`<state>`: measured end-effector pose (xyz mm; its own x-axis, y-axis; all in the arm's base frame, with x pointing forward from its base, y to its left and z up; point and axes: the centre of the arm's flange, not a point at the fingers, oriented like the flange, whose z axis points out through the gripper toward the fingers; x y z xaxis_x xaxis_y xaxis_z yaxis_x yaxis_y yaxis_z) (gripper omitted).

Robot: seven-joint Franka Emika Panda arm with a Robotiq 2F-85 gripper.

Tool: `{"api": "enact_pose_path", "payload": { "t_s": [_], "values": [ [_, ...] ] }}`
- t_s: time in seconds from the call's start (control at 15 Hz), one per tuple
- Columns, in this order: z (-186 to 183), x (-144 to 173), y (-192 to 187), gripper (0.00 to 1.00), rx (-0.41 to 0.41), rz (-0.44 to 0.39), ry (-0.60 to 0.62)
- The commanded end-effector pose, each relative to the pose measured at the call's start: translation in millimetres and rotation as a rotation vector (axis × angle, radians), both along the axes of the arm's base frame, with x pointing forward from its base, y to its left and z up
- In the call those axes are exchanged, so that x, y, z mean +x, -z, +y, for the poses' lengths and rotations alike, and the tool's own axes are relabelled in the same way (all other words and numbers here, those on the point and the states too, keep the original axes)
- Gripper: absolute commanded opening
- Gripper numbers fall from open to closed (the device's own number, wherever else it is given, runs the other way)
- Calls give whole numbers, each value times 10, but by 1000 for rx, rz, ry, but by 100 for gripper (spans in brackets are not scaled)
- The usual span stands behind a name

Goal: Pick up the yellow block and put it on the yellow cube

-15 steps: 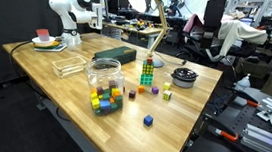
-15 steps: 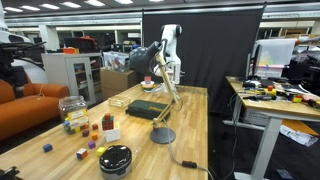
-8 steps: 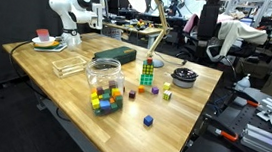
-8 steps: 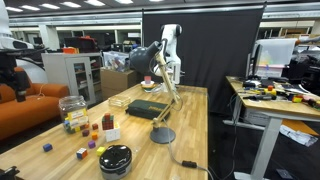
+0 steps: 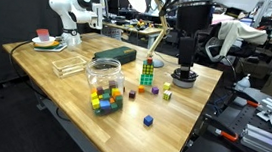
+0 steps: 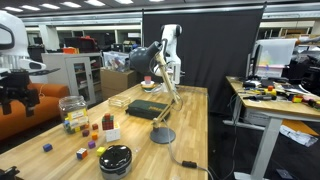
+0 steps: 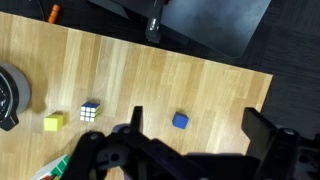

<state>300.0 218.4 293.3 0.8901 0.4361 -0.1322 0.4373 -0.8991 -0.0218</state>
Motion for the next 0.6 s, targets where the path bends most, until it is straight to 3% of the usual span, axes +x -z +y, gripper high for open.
{"api": "enact_pose_path", "payload": {
  "t_s": [0.0, 0.53],
  "values": [
    [15, 28, 45, 100, -3, 12, 0],
    [56, 93, 129, 100, 13, 20, 15]
  ]
}}
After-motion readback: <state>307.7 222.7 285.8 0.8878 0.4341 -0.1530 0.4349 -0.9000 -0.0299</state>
